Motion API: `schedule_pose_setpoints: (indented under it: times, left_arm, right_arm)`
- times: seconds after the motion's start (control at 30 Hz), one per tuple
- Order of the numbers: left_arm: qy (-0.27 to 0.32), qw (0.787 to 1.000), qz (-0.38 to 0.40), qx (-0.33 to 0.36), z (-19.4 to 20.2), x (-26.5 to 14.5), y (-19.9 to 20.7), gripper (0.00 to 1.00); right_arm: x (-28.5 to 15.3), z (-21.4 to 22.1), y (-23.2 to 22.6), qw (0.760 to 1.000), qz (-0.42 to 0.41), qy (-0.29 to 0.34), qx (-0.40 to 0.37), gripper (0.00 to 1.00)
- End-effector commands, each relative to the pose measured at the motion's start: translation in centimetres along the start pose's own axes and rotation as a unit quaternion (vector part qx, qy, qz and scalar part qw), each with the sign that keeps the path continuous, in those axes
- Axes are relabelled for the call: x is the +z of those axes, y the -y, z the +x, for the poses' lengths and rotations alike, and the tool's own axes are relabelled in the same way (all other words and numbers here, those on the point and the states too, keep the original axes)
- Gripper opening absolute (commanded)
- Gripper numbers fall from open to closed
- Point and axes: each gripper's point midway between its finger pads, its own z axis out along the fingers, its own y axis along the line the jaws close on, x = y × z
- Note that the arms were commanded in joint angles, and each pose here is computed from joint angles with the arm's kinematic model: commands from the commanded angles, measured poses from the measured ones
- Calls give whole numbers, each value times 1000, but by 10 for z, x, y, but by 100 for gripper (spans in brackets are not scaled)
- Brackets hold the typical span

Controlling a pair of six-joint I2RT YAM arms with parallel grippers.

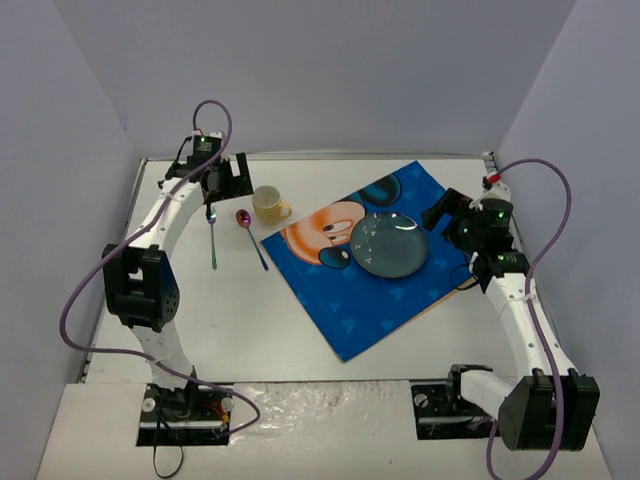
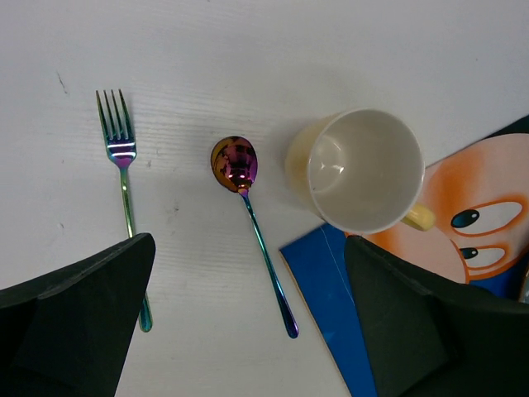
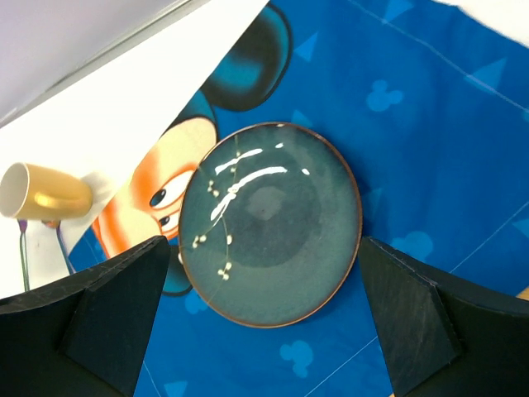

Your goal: Set the dinner table for one person

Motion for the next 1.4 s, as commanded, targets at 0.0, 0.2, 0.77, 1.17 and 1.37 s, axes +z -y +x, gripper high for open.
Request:
schedule_pose_setpoints:
  times: [0.0,0.2,0.77,1.17,1.37]
  left_arm:
    - [37,999,18,24,-31,1,17,95]
    - [20,999,27,34,-30,36,29,88]
    - [-2,998,-6,67,-21,72,41,34]
    - [-9,997,-8,77,-18,71,38,3]
    - [17,996,11,86,-36,42,47,0]
  right_arm:
    - [-7,-17,-24,999,-35,29,-27,95]
    - [-6,-5,-31,998,-50,18,-32,95]
    - [-1,5,-44,996,-76,7,-43,95]
    - [-5,11,-52,992,-105,3,-67,94]
    - [-4,9,-82,982,-149,11,-115,93]
